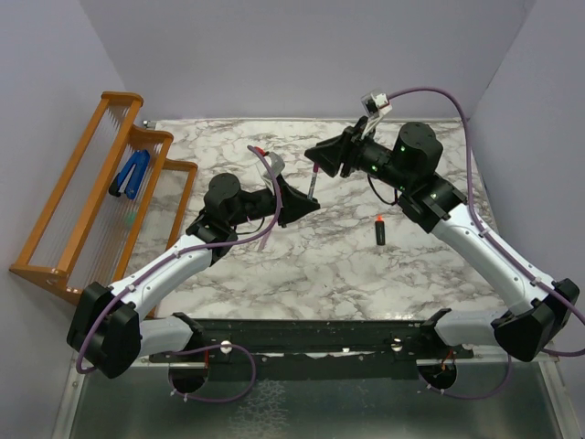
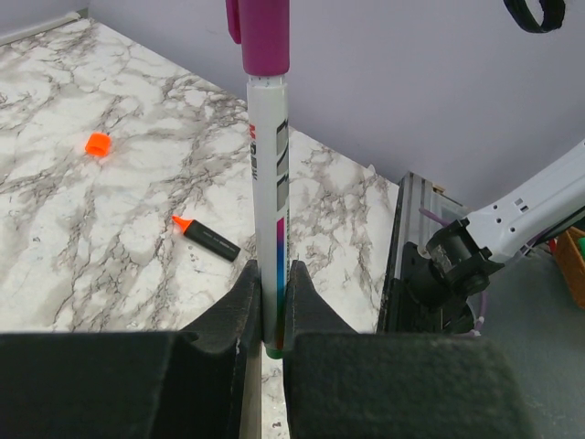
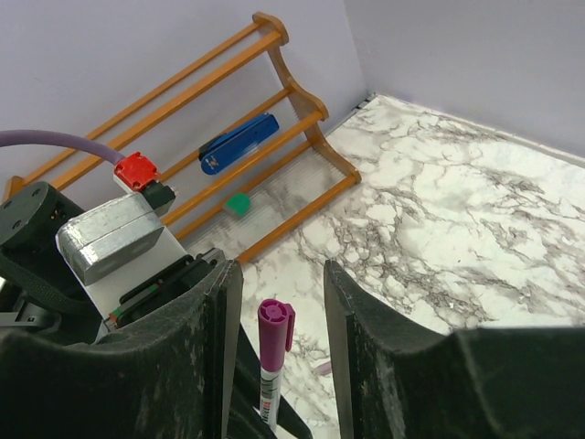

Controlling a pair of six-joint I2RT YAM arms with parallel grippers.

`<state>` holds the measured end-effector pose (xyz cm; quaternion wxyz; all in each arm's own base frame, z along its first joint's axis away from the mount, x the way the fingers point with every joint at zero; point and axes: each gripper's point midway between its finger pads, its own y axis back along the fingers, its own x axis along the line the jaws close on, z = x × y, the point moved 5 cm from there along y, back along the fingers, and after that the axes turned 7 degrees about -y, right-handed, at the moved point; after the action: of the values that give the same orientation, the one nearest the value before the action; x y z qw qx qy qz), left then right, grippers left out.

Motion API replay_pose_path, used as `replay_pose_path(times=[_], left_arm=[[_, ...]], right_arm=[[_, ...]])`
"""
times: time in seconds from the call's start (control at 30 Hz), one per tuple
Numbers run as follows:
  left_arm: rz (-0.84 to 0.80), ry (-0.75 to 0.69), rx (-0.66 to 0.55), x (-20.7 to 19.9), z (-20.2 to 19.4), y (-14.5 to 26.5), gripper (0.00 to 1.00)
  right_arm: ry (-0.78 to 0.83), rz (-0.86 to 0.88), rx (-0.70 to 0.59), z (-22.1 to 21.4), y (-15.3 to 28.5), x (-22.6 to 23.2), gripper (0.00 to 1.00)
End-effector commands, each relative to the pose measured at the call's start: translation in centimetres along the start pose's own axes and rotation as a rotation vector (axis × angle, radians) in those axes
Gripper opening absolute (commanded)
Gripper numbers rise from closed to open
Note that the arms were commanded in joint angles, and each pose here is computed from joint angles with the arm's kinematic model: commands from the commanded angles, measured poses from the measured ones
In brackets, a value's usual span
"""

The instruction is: Insert the pens into the pen caps

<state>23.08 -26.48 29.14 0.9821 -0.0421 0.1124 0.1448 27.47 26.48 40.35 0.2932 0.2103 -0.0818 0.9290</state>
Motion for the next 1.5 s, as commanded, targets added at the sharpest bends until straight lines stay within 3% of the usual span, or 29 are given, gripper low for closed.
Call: replay_pose_path(times=[0.0, 0.47, 0.93, 1.47], left_arm=[[0.009, -0.028, -0.018, 0.0, 0.6, 0.0, 0.0], [0.013, -0.04, -0.029, 0.1, 1.1, -0.1, 0.0], [0.073, -0.168, -0.137, 0.9, 6.5, -1.1, 0.0], [0.1, -0.51, -0.28, 0.0, 13.1, -0.5, 0.0]], right_arm=[[-0.012, 0.004, 0.039, -1.0, -0.1, -0.3, 0.44], [-0.027, 0.023, 0.075, -2.0, -0.2, -0.5, 0.01], [-0.126, 0.051, 0.203, -8.2, 0.6, -1.9, 0.0], [-0.179, 0.121, 0.322, -11.2, 1.2, -1.6, 0.01]])
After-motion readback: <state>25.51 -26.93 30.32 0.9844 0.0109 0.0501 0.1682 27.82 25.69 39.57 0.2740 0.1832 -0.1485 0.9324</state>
